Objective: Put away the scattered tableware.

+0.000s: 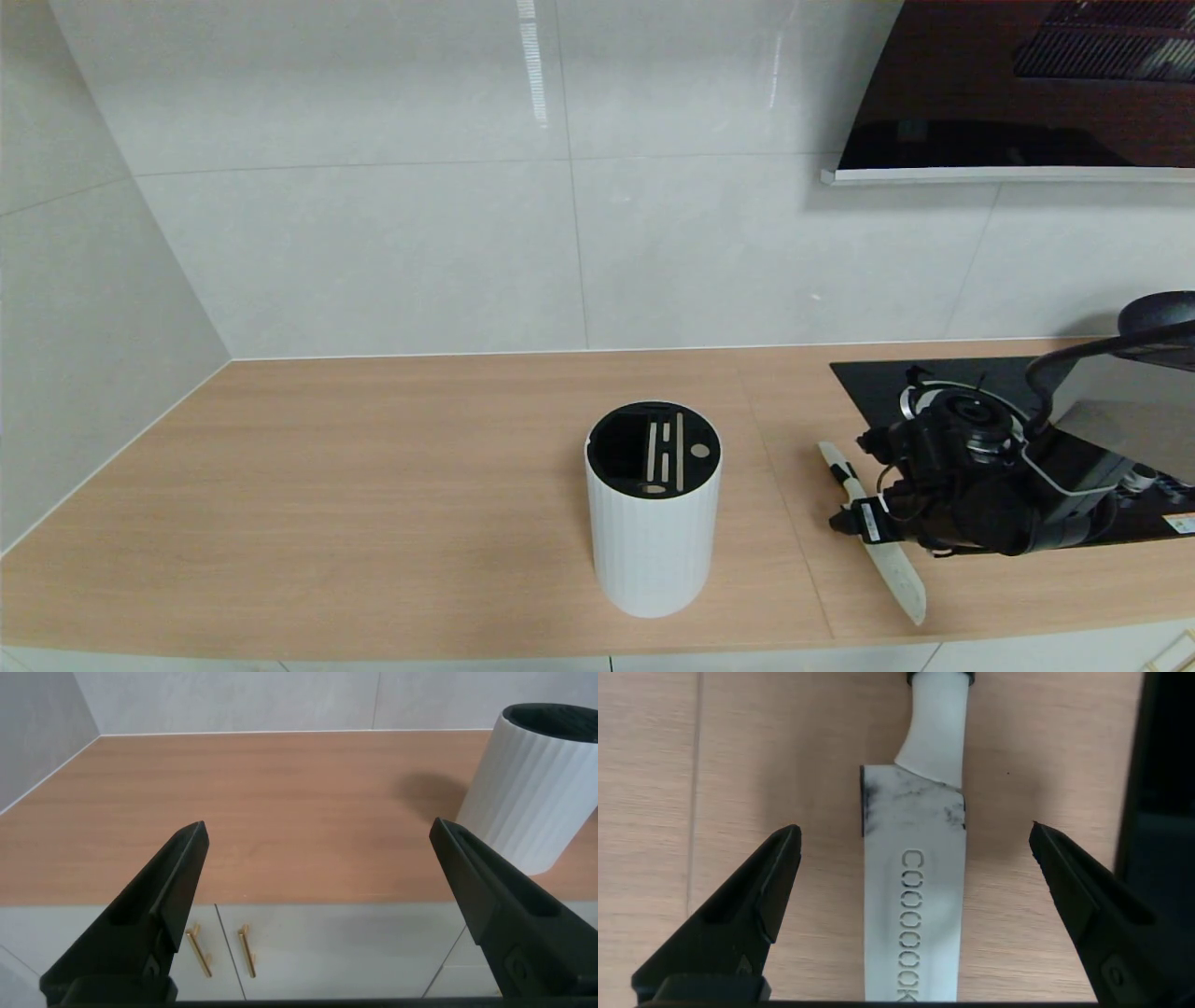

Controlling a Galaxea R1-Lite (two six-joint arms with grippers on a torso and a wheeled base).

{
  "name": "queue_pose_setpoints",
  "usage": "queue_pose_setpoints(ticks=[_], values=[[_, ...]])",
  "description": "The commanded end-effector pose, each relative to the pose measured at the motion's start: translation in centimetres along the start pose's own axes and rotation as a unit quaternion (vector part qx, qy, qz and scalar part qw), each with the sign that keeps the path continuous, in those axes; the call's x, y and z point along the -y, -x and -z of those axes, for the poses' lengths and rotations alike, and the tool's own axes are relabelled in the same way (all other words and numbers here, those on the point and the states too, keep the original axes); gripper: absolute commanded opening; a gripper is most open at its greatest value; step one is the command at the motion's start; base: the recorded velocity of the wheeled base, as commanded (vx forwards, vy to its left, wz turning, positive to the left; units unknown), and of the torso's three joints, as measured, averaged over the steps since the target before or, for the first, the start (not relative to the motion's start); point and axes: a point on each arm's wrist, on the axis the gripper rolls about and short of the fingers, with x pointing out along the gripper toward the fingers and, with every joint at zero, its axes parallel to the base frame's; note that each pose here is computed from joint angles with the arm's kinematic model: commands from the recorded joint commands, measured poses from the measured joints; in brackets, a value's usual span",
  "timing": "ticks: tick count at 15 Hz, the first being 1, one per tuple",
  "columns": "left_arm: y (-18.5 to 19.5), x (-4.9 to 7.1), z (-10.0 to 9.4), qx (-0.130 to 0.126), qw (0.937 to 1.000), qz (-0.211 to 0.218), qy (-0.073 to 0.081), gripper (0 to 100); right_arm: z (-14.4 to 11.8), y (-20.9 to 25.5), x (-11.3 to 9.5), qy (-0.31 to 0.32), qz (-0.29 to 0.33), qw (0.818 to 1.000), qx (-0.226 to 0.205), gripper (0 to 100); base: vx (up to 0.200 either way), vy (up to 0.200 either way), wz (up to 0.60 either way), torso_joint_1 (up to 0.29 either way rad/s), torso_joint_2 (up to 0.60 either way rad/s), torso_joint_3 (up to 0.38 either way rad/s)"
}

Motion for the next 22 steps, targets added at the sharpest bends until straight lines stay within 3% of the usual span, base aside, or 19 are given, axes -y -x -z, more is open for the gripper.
queue_pose_setpoints(ticks=[1,13,14,22], values=[[0.0,0.0,0.0,0.0,1.0,0.0,0.0,100,0.07,-0.2,-0.02,-0.001,0.0,1.0,0.001,100,0.0,0.0,0.0,0.0,0.0,0.0],[0.0,0.0,0.0,0.0,1.0,0.0,0.0,100,0.22,-0.88,-0.07,-0.003,-0.001,1.0,0.006,100,0.0,0.0,0.0,0.0,0.0,0.0],[0.0,0.0,0.0,0.0,1.0,0.0,0.0,100,0.26,-0.92,-0.07,-0.003,-0.001,1.0,0.005,0,0.0,0.0,0.0,0.0,0.0,0.0],[0.0,0.0,0.0,0.0,1.0,0.0,0.001,100,0.42,-1.08,-0.08,-0.002,-0.001,1.0,0.002,0,0.0,0.0,0.0,0.0,0.0,0.0]])
